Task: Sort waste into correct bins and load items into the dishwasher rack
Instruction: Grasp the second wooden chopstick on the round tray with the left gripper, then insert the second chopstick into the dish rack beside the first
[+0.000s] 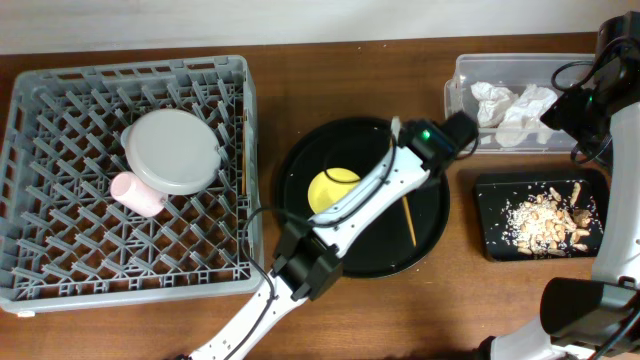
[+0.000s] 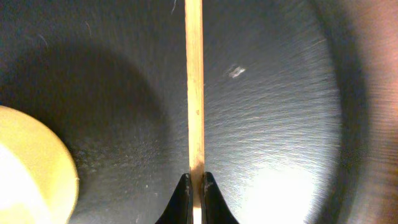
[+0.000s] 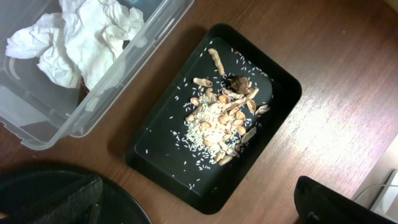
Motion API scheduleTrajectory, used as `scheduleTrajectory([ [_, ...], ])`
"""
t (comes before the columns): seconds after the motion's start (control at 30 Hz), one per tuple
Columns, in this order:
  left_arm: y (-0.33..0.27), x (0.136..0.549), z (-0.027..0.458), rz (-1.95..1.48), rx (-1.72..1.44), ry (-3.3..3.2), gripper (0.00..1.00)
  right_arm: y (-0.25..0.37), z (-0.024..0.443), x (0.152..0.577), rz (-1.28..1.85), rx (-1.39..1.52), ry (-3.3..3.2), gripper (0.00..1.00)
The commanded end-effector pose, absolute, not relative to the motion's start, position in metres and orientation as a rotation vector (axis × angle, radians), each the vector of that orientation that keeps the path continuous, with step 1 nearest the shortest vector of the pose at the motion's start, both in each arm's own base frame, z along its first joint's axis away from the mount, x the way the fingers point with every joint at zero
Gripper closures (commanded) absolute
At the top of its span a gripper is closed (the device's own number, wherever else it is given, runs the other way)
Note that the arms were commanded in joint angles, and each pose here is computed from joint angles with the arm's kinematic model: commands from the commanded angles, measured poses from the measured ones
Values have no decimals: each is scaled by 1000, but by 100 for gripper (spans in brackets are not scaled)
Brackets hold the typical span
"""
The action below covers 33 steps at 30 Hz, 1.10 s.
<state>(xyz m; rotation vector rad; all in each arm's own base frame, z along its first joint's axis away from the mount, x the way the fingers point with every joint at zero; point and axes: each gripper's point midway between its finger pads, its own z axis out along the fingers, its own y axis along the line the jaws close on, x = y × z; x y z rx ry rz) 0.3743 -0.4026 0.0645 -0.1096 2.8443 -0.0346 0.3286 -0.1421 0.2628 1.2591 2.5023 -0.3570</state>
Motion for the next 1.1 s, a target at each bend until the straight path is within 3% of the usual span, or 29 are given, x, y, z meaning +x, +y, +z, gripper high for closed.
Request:
scheduleTrajectory([
  [0.0,-385,407,146,-140,115,2684,99,-147,263,328,-385,1275,2492,1],
  [0.17,-299,438,180,25,133,2681,99,-147,263,328,-385,1275,2492,1],
  [0.37,-219,481,188,-9,245,2716,99,-147,263,328,-385,1276,2491,1],
  [0.53,-132,512,189,36,28,2729,99,-147,263,328,-385,1275,2492,1],
  [0.7,-111,516,183,-130,79,2774,99,-147,263,328,-385,1275,2492,1],
  [1.0,-67,510,138,-83,-40,2935,99,-147,263,328,-385,1276,2491,1],
  [1.07,-69,508,134,-100,-39,2954,89,-147,263,328,-385,1276,2491,1],
])
